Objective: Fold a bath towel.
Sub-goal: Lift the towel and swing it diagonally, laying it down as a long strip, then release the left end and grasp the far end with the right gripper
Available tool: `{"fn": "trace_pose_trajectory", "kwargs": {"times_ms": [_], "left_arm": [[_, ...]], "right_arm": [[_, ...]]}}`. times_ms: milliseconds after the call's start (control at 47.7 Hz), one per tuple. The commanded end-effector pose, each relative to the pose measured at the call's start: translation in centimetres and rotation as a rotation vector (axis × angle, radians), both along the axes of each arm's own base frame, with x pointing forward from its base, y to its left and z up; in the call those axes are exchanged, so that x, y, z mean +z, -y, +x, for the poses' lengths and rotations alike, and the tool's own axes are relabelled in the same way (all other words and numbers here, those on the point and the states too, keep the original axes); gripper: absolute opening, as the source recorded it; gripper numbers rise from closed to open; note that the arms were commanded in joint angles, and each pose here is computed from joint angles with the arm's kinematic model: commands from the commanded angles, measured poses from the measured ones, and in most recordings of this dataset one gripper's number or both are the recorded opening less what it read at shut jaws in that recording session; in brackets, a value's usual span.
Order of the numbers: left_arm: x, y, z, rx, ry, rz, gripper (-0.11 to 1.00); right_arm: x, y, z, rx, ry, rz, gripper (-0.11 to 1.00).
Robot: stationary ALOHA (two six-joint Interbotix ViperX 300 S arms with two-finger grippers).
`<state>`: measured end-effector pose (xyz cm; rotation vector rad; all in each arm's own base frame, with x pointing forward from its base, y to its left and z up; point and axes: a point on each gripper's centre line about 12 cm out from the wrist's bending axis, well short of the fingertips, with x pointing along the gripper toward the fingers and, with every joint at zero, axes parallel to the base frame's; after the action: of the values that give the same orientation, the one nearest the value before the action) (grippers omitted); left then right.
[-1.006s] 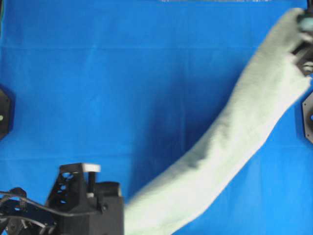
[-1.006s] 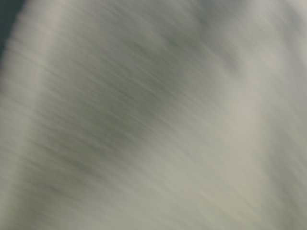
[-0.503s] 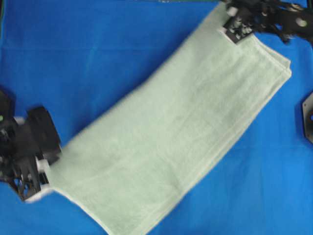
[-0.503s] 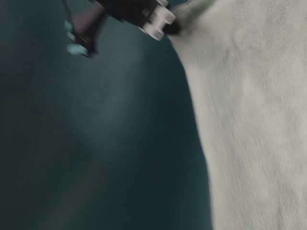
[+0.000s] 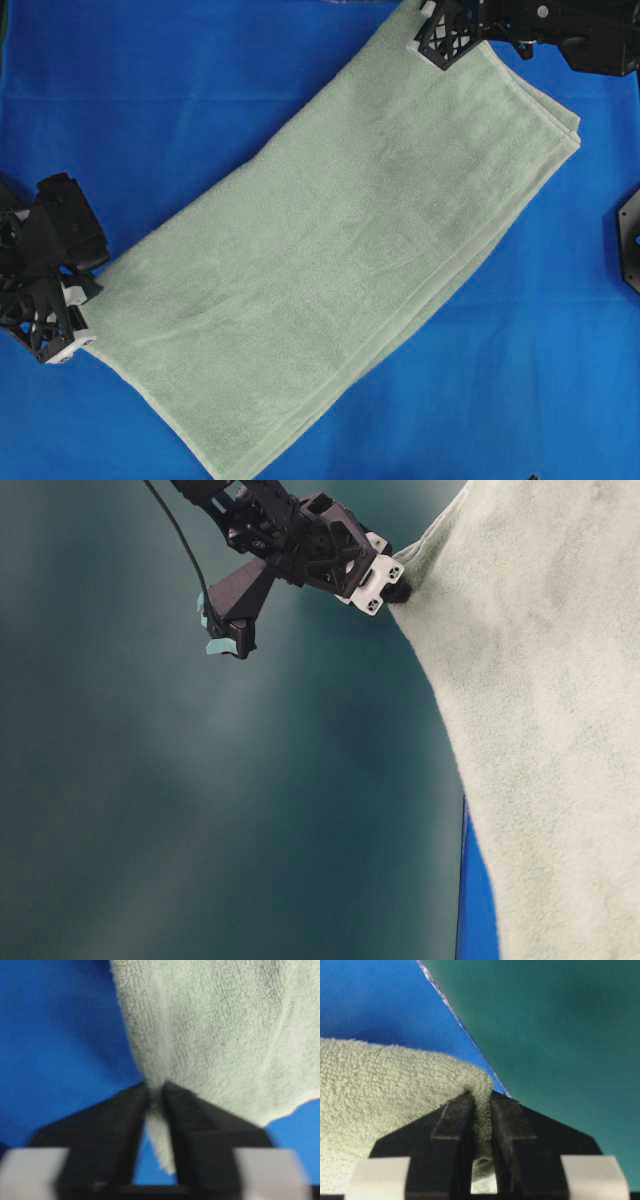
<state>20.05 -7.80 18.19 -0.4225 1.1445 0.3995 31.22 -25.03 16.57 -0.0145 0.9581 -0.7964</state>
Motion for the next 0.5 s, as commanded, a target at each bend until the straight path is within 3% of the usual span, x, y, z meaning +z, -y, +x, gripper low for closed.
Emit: {"fn": "trace_pose_trajectory", "kwargs": {"times_ms": [0, 126, 210, 252, 356, 482], "left_arm": [[0.5, 0.1, 0.2, -0.003, 0.021, -0.01, 0.3], [0.7, -0.2, 0.2, 0.003, 0.022, -0.008, 0.69], [1.0, -0.2, 0.2, -0.002, 0.032, -0.011, 0.85], [1.2, -0.3, 0.2, -0.003, 0.042, -0.013, 0.86], [2.2, -0.4, 0.1, -0.013, 0.077, -0.028, 0.84], [2.8, -0.9, 0.0, -0.017, 0.103, -0.029, 0.84]], "right_arm": [[1.3, 0.5, 0.1, -0.011, 0.031, -0.017, 0.12], [1.1, -0.1, -0.2, -0.018, 0.018, -0.004, 0.46], [1.2, -0.6, -0.9, -0.037, 0.001, 0.006, 0.66], [1.4, -0.9, -1.4, -0.059, -0.006, 0.021, 0.69], [2.0, -2.2, -3.5, -0.114, -0.045, 0.079, 0.62], [2.5, -4.3, -5.8, -0.142, -0.095, 0.201, 0.64]]}}
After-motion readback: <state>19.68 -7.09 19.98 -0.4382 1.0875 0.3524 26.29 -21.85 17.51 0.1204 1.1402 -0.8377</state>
